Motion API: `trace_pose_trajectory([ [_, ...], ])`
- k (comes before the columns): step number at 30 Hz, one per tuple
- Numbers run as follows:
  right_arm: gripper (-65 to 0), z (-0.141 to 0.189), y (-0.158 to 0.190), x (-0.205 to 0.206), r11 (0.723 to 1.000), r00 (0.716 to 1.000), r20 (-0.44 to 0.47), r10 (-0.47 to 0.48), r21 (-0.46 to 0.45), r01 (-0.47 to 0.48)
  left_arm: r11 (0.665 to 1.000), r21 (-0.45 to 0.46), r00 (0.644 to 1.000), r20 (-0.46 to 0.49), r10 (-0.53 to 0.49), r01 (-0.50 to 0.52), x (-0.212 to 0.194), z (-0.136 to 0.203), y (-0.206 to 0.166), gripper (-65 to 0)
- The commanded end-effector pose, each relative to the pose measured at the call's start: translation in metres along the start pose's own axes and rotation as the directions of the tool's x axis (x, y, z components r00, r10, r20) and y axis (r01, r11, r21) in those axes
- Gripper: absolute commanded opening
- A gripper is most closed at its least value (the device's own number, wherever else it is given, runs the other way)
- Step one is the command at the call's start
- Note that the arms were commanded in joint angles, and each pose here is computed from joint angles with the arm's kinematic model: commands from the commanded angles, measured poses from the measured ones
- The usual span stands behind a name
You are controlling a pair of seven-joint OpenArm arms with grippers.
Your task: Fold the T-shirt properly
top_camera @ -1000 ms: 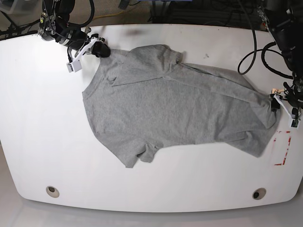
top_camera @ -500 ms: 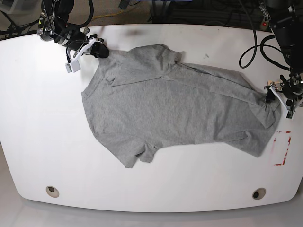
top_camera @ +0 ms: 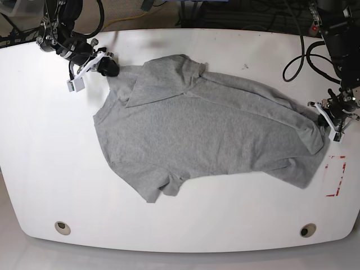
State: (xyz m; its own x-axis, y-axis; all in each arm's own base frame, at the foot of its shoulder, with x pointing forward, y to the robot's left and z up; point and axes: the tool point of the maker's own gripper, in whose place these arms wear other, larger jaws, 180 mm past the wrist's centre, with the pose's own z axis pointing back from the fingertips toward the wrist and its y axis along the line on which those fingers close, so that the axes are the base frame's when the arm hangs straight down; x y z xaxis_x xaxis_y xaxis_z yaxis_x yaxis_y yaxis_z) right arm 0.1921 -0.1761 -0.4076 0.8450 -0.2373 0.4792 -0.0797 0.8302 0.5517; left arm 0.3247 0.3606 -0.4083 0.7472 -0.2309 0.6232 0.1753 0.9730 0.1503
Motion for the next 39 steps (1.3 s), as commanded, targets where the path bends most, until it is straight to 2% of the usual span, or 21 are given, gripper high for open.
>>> trace_pose_trajectory([
  [1, -65.0, 0.01, -0.004, 0.016, 0.999, 0.999, 0.027, 0.044, -0.011, -0.043, 0.997, 0.047, 0.996, -0.065, -0.062, 0.065, -0.007, 0.014, 0.012, -64.9],
  [5, -65.0, 0.015, -0.011, 0.027, 0.997, 0.997, 0.032, 0.076, -0.03, -0.075, 0.984, 0.069, 0.981, -0.114, -0.158, 0.167, -0.01, 0.036, 0.004, -64.9],
  [11, -65.0, 0.029, -0.025, 0.031, 0.995, 0.996, 0.046, 0.07, -0.074, -0.067, 0.95, 0.064, 0.94, -0.182, -0.289, 0.304, -0.028, 0.071, -0.021, -64.7],
  [18, -65.0, 0.053, -0.047, 0.013, 0.988, 0.998, -0.003, 0.069, -0.138, -0.069, 0.924, 0.034, 0.9, -0.243, -0.362, 0.381, -0.053, 0.106, -0.054, -64.6],
  [23, -65.0, 0.056, -0.05, -0.003, 0.988, 0.998, -0.038, 0.05, -0.146, -0.055, 0.937, 0.026, 0.907, -0.263, -0.329, 0.347, -0.075, 0.121, -0.066, -64.6],
  [28, -65.0, 0.061, -0.052, -0.017, 0.987, 0.997, -0.068, 0.034, -0.154, -0.045, 0.923, -0.054, 0.876, -0.301, -0.378, 0.38, -0.098, 0.128, -0.079, -64.6],
  [32, -65.0, 0.061, -0.052, -0.019, 0.987, 0.997, -0.07, 0.032, -0.154, -0.042, 0.931, -0.056, 0.875, -0.324, -0.358, 0.361, -0.11, 0.132, -0.079, -64.2],
  [33, -65.0, 0.061, -0.052, -0.02, 0.987, 0.997, -0.071, 0.031, -0.154, -0.042, 0.932, -0.049, 0.875, -0.329, -0.355, 0.359, -0.111, 0.135, -0.077, -62.8],
  [36, -61.2, 0.061, -0.051, -0.019, 0.987, 0.997, -0.069, 0.03, -0.153, -0.041, 0.936, -0.034, 0.878, -0.335, -0.342, 0.352, -0.113, 0.137, -0.072, -47.6],
  [37, -58.0, 0.06, -0.051, -0.018, 0.988, 0.997, -0.066, 0.031, -0.152, -0.041, 0.936, -0.034, 0.878, -0.337, -0.341, 0.35, -0.113, 0.138, -0.071, -42.6],
  [39, -44.5, 0.067, -0.056, -0.013, 0.985, 0.999, -0.037, 0.021, -0.173, -0.027, 0.938, -0.019, 0.883, -0.333, -0.332, 0.346, -0.111, 0.139, -0.067, -28.6],
])
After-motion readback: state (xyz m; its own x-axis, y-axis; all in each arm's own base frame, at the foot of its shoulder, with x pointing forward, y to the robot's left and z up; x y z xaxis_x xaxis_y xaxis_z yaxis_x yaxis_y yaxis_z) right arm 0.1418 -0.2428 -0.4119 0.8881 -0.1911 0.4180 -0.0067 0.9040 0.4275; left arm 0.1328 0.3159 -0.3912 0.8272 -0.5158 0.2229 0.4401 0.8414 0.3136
